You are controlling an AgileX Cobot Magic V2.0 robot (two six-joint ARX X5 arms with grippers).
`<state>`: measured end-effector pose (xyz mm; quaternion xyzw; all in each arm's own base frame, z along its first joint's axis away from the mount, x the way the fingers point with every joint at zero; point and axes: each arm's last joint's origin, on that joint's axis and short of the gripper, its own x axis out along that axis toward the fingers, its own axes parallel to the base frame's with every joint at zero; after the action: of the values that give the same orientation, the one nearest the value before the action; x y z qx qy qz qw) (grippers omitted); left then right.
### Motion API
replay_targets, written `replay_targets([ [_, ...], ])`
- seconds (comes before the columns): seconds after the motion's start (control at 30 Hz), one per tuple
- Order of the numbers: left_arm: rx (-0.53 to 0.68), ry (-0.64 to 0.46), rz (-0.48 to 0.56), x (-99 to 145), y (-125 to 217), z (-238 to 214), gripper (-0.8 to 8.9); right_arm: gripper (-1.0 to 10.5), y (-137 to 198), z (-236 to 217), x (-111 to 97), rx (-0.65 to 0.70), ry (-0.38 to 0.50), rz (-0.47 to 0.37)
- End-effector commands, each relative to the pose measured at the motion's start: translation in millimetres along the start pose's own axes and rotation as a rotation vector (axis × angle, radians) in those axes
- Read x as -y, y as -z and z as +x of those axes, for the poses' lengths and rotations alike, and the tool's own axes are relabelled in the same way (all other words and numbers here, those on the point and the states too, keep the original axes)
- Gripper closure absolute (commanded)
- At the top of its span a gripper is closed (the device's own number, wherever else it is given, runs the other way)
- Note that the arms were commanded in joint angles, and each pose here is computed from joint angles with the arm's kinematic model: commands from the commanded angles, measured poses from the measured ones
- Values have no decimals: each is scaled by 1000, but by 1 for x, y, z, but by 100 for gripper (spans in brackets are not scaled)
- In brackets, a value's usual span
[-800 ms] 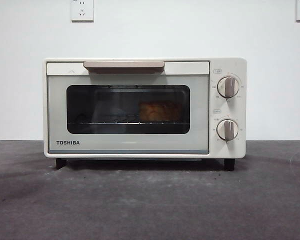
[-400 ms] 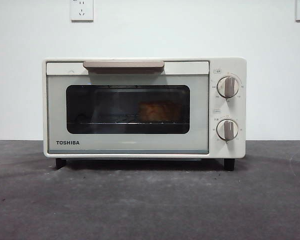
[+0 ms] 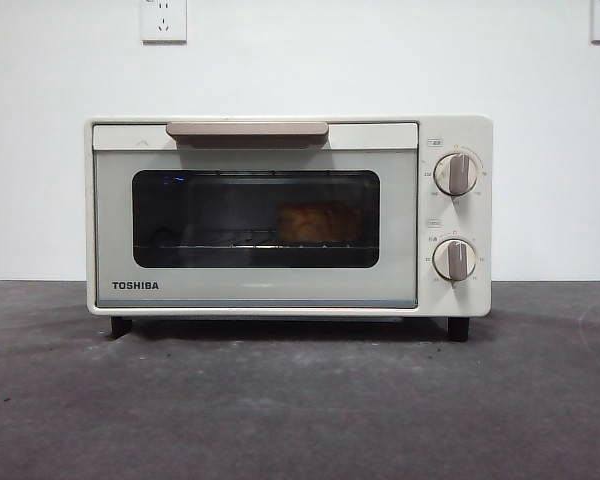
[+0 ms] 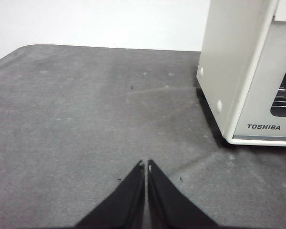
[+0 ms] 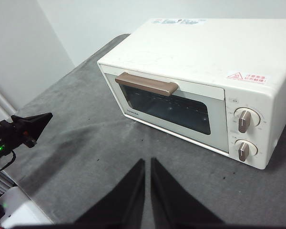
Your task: The left arm flap open the oven, the right arm pick bread and place it into oven, the left arm flap close the oven
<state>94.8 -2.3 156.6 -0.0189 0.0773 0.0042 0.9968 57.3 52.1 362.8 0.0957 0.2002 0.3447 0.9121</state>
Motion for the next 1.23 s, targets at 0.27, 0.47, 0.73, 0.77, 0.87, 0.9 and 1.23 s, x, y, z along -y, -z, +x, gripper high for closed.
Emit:
replay_targets([
  [0.27, -23, -8, 6, 0, 7, 2, 793, 928, -5, -3, -2, 24, -15, -15],
  [0.47, -23, -8, 6, 0, 7, 2, 793, 928, -5, -3, -2, 24, -15, -15],
  [0.73, -23, -8, 6, 0, 7, 2, 793, 928, -5, -3, -2, 24, -15, -15],
  [0.77, -23, -8, 6, 0, 7, 2, 793, 928, -5, -3, -2, 24, -15, -15],
  [0.87, -23, -8, 6, 0, 7, 2, 793, 928, -5, -3, -2, 25, -15, -15],
  [0.9, -23, -8, 6, 0, 7, 2, 793, 928, -5, -3, -2, 29, -7, -14],
  [1.23, -23, -8, 6, 0, 7, 2, 793, 928, 37, 18, 53, 220, 390, -9],
])
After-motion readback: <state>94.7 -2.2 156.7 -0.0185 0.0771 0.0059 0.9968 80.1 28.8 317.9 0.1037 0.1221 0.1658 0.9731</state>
